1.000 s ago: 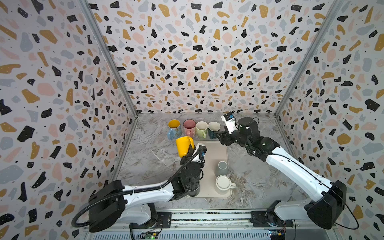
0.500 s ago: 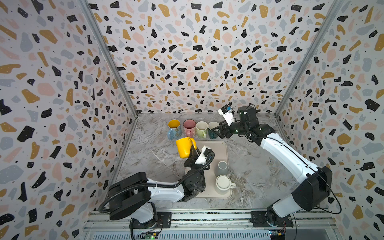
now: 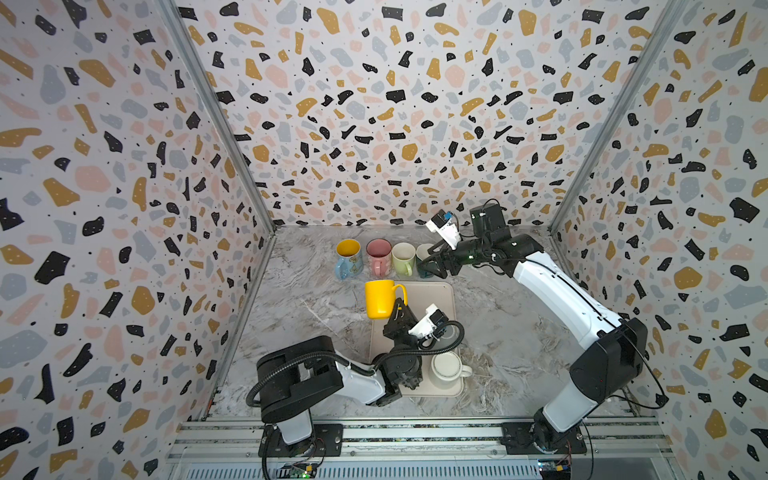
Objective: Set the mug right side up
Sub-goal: 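Close the right gripper on the yellow mug's handle while the left gripper holds it upright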
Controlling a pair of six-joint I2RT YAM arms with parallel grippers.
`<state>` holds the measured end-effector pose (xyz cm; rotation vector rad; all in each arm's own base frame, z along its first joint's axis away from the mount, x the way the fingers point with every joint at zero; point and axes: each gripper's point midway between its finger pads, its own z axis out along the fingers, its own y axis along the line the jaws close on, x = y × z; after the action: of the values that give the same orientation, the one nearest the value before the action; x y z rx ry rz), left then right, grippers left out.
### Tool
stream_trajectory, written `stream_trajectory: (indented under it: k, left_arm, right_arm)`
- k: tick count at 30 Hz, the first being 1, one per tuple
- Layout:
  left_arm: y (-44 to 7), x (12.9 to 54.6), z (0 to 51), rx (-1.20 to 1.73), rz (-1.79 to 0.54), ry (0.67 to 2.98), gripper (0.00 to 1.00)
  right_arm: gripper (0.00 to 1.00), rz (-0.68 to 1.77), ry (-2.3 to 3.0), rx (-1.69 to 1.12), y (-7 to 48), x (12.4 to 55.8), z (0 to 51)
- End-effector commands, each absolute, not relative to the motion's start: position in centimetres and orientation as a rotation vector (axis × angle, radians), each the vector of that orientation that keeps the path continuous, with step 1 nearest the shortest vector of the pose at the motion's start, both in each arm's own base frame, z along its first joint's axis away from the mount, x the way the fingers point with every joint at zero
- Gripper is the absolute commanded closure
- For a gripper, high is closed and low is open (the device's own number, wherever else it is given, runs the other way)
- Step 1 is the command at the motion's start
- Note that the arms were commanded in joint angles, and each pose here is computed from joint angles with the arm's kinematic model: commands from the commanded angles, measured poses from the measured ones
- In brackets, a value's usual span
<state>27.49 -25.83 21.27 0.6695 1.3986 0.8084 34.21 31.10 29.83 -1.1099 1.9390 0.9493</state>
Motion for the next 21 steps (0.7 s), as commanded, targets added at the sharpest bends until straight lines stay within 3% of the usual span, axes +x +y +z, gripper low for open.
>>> stream_trajectory:
  k: [1,14,21]
  left_arm:
    - [-25.0,26.6,27.5,0.354,0.565,1.320,1.00]
    - [-26.8,26.4,27.1,0.465,0.623,1.266,1.00]
    - [-27.3,26.5,27.3,0.484,0.635,1.251,1.00]
  right_arm:
    - [0.24,1.028,1.923,-1.190,31.5,32.6,30.3]
    - [0.23,1.264,1.954,-1.283,32.9,30.0,28.0]
    - [0.28,1.328,2.029,-1.313,33.6,28.7,25.6]
